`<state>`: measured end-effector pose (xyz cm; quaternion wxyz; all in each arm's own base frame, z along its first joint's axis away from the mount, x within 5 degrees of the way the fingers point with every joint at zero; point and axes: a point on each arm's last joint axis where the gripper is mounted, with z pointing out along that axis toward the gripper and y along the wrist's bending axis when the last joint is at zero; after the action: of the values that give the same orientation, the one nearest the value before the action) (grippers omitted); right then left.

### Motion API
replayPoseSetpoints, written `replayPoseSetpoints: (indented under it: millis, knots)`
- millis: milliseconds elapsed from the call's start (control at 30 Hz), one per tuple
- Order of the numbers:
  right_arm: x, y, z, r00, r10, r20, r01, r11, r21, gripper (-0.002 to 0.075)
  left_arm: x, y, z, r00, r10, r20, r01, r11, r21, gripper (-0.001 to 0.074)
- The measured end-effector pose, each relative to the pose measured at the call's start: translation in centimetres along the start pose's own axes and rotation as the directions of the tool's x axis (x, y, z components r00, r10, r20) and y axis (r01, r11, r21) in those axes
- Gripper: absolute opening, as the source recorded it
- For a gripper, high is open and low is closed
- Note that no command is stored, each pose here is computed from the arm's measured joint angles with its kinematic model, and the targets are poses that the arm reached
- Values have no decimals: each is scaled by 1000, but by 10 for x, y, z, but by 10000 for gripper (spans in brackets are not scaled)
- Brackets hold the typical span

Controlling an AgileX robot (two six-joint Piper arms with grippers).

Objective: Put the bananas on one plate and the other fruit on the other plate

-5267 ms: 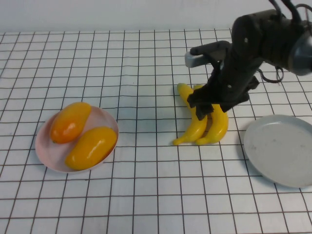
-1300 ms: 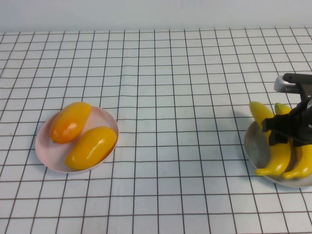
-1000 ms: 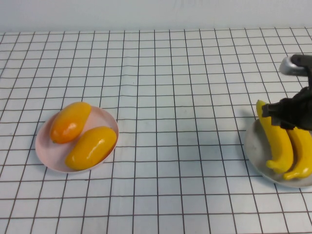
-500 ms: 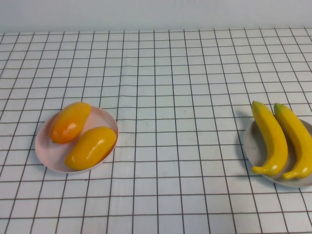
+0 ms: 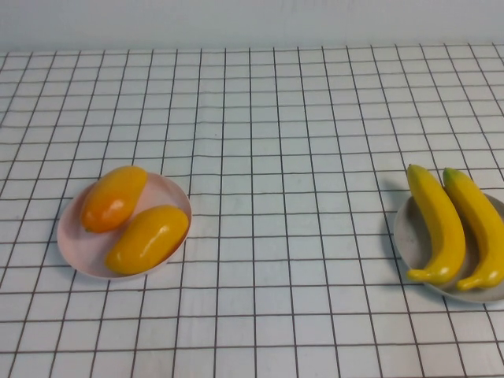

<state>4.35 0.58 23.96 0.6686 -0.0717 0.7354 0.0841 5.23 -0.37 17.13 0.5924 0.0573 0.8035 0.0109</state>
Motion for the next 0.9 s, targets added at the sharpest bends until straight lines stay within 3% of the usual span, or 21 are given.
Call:
replayPoseSetpoints:
  millis: [267, 433, 600, 900]
  knots:
    - [22, 0, 6, 995, 64, -75, -63, 998, 13, -15, 0, 0, 0, 1000, 0, 0, 0, 1000, 0, -1]
    - [52, -3, 15, 990, 121, -70, -114, 988, 106, -15, 0, 0, 0, 1000, 0, 0, 0, 1000, 0, -1]
    - [52, -10, 15, 995, 99, -30, -90, 971, 224, -15, 0, 0, 0, 1000, 0, 0, 0, 1000, 0, -1]
    - [67, -11, 13, 975, 140, -171, -93, 962, 258, -15, 0, 0, 0, 1000, 0, 0, 0, 1000, 0, -1]
